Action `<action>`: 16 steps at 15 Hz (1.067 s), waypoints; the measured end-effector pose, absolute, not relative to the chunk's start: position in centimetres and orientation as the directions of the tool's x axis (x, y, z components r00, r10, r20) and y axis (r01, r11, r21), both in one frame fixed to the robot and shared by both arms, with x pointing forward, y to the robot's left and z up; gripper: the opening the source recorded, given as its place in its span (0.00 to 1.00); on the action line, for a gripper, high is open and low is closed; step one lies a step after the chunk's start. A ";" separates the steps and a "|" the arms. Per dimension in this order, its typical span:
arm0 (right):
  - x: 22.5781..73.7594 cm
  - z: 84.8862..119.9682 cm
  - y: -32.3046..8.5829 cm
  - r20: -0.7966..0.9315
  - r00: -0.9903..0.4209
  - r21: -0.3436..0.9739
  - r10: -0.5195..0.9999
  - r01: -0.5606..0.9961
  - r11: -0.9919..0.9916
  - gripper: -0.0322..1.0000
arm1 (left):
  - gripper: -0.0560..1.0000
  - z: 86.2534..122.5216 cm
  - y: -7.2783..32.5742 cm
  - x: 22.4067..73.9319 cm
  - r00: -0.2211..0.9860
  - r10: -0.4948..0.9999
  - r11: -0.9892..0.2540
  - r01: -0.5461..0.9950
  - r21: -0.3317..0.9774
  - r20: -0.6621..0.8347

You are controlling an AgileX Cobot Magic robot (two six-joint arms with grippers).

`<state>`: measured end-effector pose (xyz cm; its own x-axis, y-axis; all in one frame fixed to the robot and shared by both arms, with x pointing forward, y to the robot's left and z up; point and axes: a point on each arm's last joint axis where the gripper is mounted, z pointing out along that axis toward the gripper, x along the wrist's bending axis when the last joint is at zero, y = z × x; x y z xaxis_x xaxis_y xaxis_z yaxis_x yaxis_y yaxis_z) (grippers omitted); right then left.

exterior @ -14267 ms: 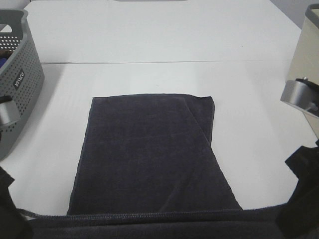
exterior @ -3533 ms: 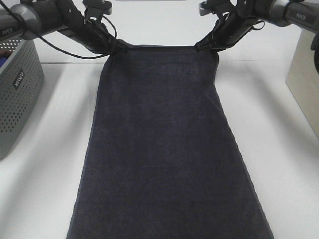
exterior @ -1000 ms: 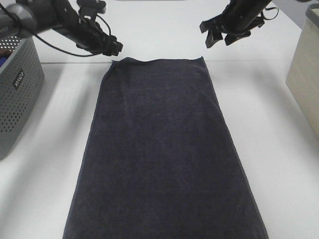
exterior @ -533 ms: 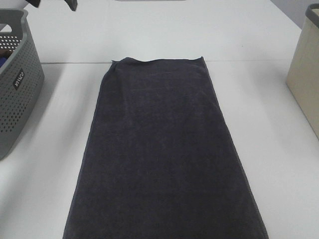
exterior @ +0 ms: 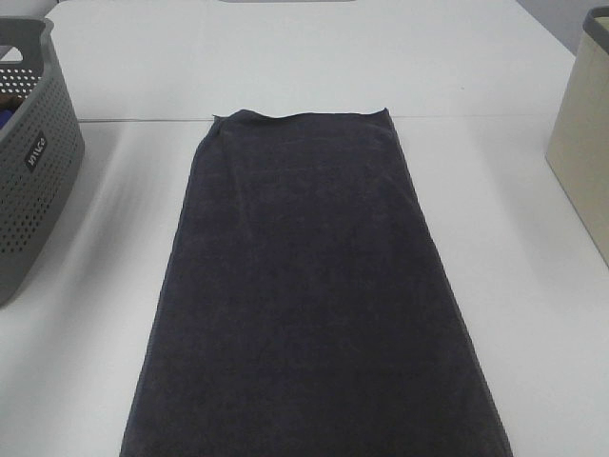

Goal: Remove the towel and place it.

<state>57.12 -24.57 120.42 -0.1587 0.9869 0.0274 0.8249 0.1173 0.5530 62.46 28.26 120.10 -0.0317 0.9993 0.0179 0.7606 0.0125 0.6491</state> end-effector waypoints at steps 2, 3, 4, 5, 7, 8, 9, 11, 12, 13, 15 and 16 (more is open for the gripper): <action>51.4 120.9 -25.2 0.052 -0.167 0.549 0.985 0.828 0.111 0.75 | 0.79 119.5 28.5 57.6 -0.024 1.000 0.010 0.803 0.596 0.016; 48.6 120.9 -25.6 0.055 -0.168 0.555 0.984 0.824 0.110 0.75 | 0.79 119.7 28.7 54.3 -0.028 1.000 0.019 0.806 0.591 0.006; 46.0 120.7 -26.0 0.058 -0.170 0.558 0.984 0.823 0.109 0.75 | 0.79 119.7 28.9 50.6 -0.037 0.999 0.033 0.804 0.594 -0.006; 43.4 120.1 -26.3 0.058 -0.170 0.559 0.984 0.822 0.109 0.75 | 0.79 119.6 29.1 47.3 -0.047 0.999 0.046 0.793 0.607 -0.014; 38.9 118.6 -27.0 0.057 -0.170 0.568 0.984 0.816 0.108 0.75 | 0.78 118.6 29.7 41.1 -0.058 0.998 0.048 0.754 0.655 -0.007; 36.9 117.7 -27.3 0.057 -0.170 0.572 0.984 0.813 0.108 0.75 | 0.78 117.9 30.0 38.2 -0.062 0.998 0.044 0.730 0.682 0.002; 34.9 116.3 -27.6 0.057 -0.170 0.572 0.984 0.813 0.107 0.75 | 0.78 117.3 30.2 35.8 -0.065 0.998 0.041 0.703 0.710 0.006; 31.3 113.4 -28.3 0.049 -0.167 0.576 0.985 0.810 0.109 0.75 | 0.78 115.5 30.7 31.6 -0.076 0.997 0.033 0.655 0.755 0.023; 29.9 112.0 -28.5 0.048 -0.167 0.579 0.985 0.808 0.109 0.75 | 0.78 114.7 30.9 29.7 -0.081 0.996 0.031 0.625 0.780 0.026; 28.6 110.6 -28.7 0.042 -0.166 0.588 0.985 0.801 0.110 0.75 | 0.78 113.9 31.1 28.4 -0.084 0.996 0.030 0.603 0.797 0.026; 26.6 107.8 -29.2 0.026 -0.160 0.655 0.987 0.749 0.104 0.75 | 0.78 111.7 31.2 26.4 -0.085 0.996 0.026 0.576 0.817 0.028; 25.9 106.7 -29.3 0.025 -0.160 0.690 0.987 0.717 0.099 0.75 | 0.78 110.7 31.3 25.6 -0.079 0.996 0.016 0.563 0.826 0.035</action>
